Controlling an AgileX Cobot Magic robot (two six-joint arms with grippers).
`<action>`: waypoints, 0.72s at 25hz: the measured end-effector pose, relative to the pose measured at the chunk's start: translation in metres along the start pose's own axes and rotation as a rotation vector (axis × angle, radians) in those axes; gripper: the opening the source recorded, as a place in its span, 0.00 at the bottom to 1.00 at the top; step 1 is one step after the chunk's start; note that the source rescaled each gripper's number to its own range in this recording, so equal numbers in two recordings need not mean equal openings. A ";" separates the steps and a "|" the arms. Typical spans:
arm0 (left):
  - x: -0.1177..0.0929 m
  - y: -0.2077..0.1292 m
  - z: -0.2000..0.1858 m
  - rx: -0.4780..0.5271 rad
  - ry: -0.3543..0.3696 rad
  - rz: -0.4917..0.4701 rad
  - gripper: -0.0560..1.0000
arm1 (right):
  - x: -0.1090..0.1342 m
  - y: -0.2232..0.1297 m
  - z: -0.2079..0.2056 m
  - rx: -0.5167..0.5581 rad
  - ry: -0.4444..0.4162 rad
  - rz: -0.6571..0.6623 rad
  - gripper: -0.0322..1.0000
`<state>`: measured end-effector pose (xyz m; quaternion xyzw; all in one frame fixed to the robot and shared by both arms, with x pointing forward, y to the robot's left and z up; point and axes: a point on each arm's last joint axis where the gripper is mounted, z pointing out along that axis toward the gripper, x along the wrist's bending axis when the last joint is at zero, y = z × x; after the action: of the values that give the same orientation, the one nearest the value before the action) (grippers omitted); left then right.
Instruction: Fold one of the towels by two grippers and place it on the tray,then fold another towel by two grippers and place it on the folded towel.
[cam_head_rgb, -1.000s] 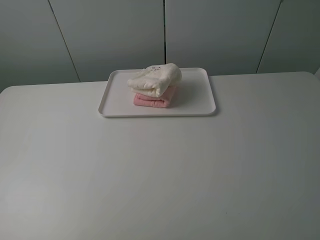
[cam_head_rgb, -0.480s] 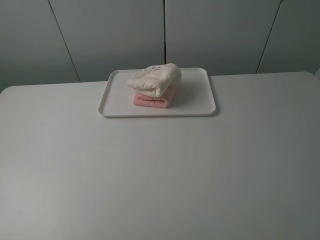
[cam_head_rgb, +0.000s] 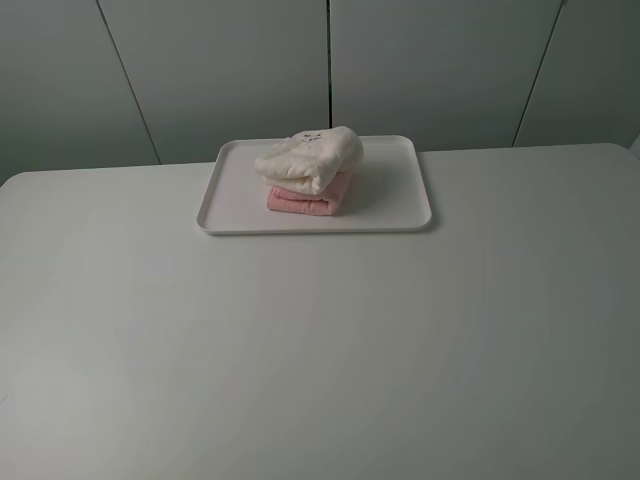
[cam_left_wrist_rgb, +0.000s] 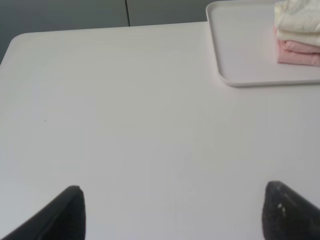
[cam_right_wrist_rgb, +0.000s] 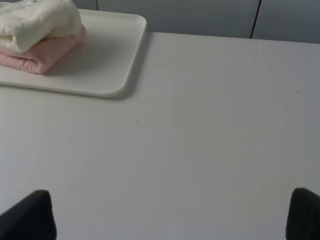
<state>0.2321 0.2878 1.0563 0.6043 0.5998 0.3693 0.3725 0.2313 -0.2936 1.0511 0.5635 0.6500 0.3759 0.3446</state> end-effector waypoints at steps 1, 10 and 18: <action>0.000 0.000 0.000 0.000 0.000 -0.001 0.93 | 0.000 0.000 0.000 0.000 0.000 0.000 1.00; -0.001 0.000 0.000 -0.002 -0.012 -0.011 0.93 | 0.000 0.000 0.000 0.000 0.004 0.021 1.00; -0.002 0.000 0.000 -0.003 -0.018 -0.014 0.93 | 0.000 0.000 0.000 0.000 0.004 0.025 1.00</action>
<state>0.2322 0.2862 1.0565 0.6028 0.6003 0.3620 0.3811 0.2313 -0.2932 1.0512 0.5708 0.6434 0.3814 0.3387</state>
